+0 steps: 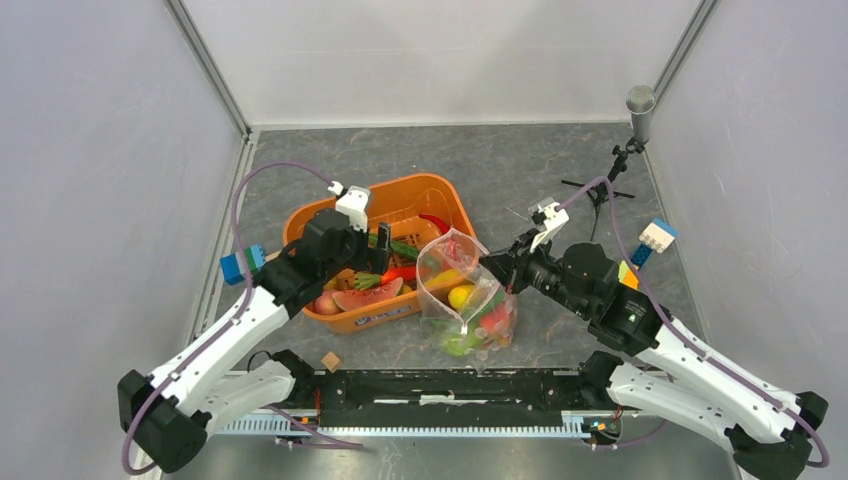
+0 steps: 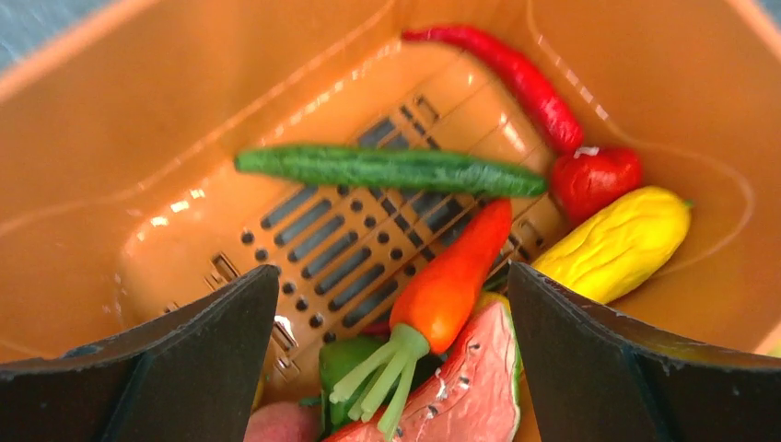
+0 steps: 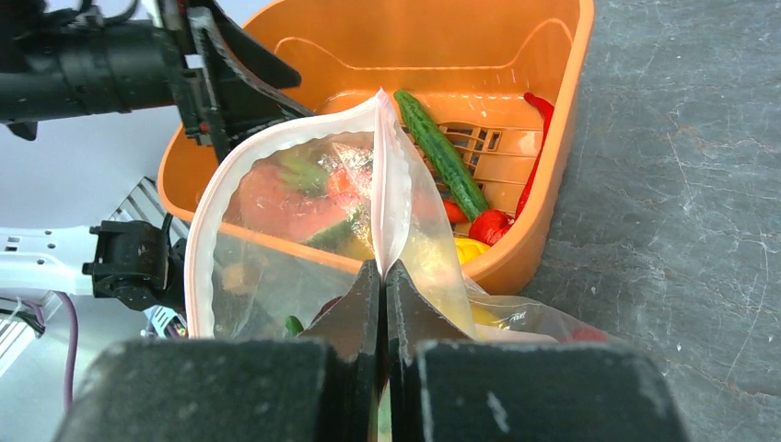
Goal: Place the food in the zip-top bag and seal the zipper
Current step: Pick up the fake vegetable from the bin, then place the fake vegetable in the zipper food storage bag.
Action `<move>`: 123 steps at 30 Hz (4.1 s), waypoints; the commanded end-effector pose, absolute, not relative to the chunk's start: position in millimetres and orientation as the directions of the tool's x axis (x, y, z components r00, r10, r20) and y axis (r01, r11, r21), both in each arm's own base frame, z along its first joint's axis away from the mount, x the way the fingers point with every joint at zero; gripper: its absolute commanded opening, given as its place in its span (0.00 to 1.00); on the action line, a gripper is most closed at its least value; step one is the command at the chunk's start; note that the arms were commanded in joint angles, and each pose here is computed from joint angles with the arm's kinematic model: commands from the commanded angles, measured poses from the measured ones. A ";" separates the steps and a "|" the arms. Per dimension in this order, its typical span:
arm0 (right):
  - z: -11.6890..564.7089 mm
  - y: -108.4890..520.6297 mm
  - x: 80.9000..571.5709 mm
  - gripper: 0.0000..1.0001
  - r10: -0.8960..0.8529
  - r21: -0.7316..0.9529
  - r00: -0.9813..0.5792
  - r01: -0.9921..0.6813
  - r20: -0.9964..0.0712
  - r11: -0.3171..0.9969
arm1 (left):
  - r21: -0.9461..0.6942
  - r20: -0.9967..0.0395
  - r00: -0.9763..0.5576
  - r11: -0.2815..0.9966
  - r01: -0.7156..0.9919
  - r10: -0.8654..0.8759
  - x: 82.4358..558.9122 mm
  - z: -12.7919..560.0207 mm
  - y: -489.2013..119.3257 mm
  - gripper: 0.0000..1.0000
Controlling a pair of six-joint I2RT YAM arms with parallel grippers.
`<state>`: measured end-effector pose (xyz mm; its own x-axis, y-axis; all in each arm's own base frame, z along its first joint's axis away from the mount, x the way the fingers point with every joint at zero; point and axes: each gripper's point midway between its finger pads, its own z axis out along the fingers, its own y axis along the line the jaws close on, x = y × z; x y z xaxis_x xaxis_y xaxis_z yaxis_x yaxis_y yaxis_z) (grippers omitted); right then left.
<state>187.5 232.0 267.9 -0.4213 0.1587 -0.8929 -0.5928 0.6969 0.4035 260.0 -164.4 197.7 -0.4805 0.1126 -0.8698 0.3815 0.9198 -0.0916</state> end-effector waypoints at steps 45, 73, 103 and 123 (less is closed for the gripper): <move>286.7 206.2 189.6 0.00 0.282 0.434 -0.344 -0.539 -0.896 0.722 | -0.253 -0.814 -0.581 0.898 0.360 0.004 265.7 208.5 -171.3 0.02; 358.0 197.9 206.1 0.00 0.359 0.397 -0.180 -0.539 -0.916 0.743 | -0.420 -0.845 -0.523 0.462 0.781 0.115 120.4 386.0 -200.9 0.02; 332.6 222.7 197.5 0.00 0.324 0.399 -0.237 -0.622 -0.916 0.674 | -0.162 -0.680 -0.563 0.652 0.741 0.471 158.0 307.5 -287.5 0.02; 326.6 224.0 193.2 0.00 0.343 0.416 -0.243 -0.636 -0.907 0.650 | -0.216 -0.666 -0.575 0.615 0.759 0.476 170.5 286.6 -357.2 0.19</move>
